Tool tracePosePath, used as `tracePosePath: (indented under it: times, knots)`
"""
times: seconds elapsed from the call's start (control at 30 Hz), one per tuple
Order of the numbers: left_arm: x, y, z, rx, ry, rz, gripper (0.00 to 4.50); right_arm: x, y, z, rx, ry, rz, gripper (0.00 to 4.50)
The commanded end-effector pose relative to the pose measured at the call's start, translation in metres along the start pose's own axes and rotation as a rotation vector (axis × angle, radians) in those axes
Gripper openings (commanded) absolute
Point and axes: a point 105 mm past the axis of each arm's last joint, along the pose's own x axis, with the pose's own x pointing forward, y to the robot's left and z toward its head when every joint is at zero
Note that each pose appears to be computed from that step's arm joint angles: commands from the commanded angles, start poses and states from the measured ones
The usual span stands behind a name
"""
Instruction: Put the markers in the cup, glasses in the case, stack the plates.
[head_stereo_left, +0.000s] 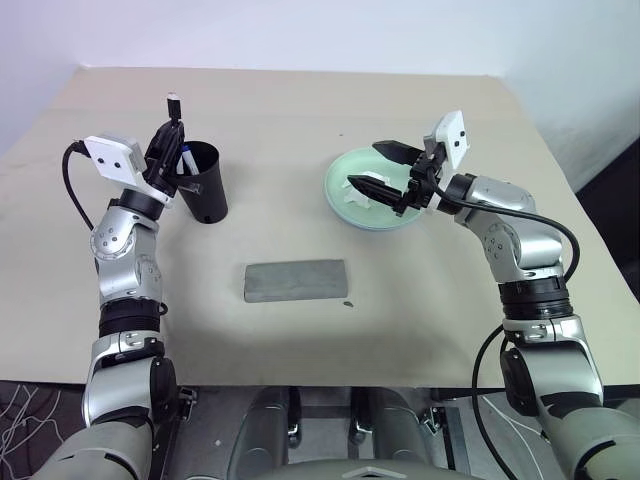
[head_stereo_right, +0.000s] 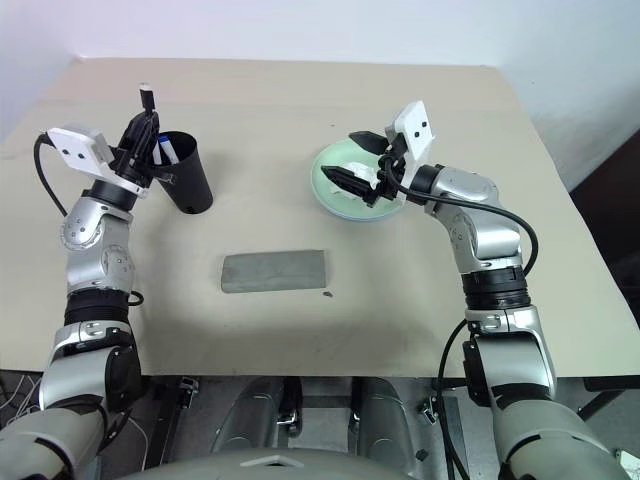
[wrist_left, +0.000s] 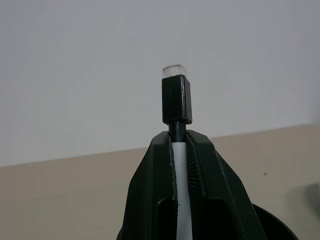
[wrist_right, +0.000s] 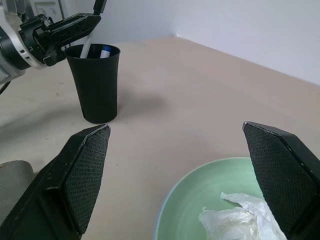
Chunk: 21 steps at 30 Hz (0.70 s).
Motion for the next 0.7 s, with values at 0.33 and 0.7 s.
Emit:
tracePosePath:
  times: [0.33,0.7]
  knots:
    - [0.000,0.001,0.010,0.017,-0.036,-0.008,3.70,0.000,-0.002,0.019,-0.053,-0.055,-0.003,4.50]
    - [-0.019,-0.011,0.065,0.033,-0.056,-0.202,4.34,-0.005,-0.005,0.022,-0.008,-0.061,0.033,4.50]
